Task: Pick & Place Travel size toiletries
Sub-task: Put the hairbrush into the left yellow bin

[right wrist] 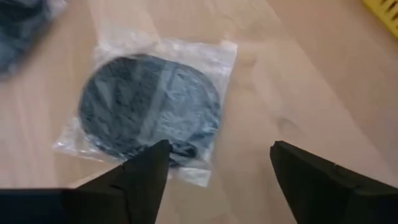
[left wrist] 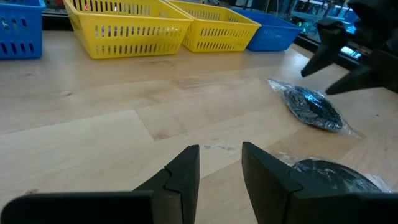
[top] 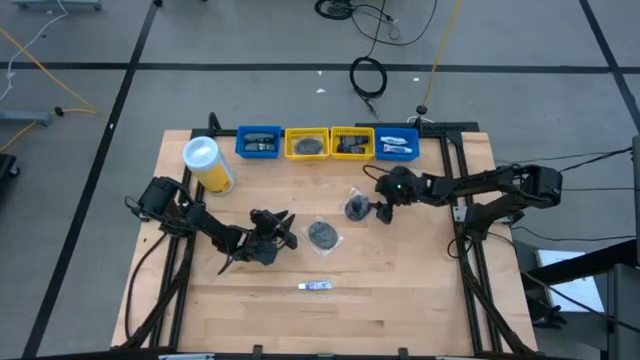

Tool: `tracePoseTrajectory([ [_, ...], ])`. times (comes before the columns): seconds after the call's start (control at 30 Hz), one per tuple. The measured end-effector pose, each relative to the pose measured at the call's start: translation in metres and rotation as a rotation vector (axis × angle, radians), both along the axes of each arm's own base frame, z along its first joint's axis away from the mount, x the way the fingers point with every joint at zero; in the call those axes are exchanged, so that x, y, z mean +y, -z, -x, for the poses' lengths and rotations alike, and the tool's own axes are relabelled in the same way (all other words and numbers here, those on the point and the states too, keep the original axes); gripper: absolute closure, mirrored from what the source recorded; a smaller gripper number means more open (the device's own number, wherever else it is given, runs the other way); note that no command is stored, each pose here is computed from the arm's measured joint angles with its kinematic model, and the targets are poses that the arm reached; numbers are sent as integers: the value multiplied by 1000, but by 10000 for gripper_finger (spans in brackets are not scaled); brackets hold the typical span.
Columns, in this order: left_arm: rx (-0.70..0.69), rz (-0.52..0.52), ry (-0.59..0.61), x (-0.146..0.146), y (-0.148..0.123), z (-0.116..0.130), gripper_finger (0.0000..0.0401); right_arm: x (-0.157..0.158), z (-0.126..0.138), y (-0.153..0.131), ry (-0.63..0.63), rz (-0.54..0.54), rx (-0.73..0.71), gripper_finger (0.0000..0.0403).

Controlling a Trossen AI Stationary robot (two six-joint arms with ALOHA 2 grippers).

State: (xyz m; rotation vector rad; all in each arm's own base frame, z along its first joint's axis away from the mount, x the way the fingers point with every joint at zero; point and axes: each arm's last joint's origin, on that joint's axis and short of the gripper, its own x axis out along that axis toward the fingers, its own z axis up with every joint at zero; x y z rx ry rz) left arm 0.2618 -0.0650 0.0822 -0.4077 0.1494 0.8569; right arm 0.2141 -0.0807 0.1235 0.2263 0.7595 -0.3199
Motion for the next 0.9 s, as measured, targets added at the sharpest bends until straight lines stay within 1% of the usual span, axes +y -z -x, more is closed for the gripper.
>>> tracePoseTrajectory([
  [0.07, -1, 1, -3, 1, 0, 0, 283, 2, 4, 4, -17, -9, -36, 119],
  [0.13, 0, 1, -3, 1, 0, 0, 283, 4, 7, 10, -22, -22, -53, 120],
  [0.2, -1, 1, -4, 1, 0, 0, 283, 5, 8, 15, -9, -46, -78, 131],
  [0.3, 0, 1, -3, 1, 0, 0, 283, 4, 7, 22, -6, -71, -95, 159],
  [0.37, 0, 1, -2, 1, 0, 0, 283, 4, 4, 26, -13, -74, -105, 184],
  [0.47, 2, 0, -3, 1, 0, 0, 283, 6, 0, 30, -48, -44, -111, 231],
  [0.63, 5, -7, -18, 7, -1, -2, 283, 10, -3, 29, -143, 7, -130, 328],
  [0.7, 1, 12, -14, 11, -1, -4, 283, 12, -4, 29, -191, 39, -138, 369],
  [0.77, -3, 53, 30, 20, -2, -10, 283, 14, -7, 27, -229, 81, -156, 394],
  [0.83, -8, 88, 132, 32, -6, -17, 283, 17, -9, 24, -251, 114, -176, 394],
  [0.9, -17, 96, 248, 45, -12, -25, 283, 21, -12, 22, -278, 149, -205, 395],
])
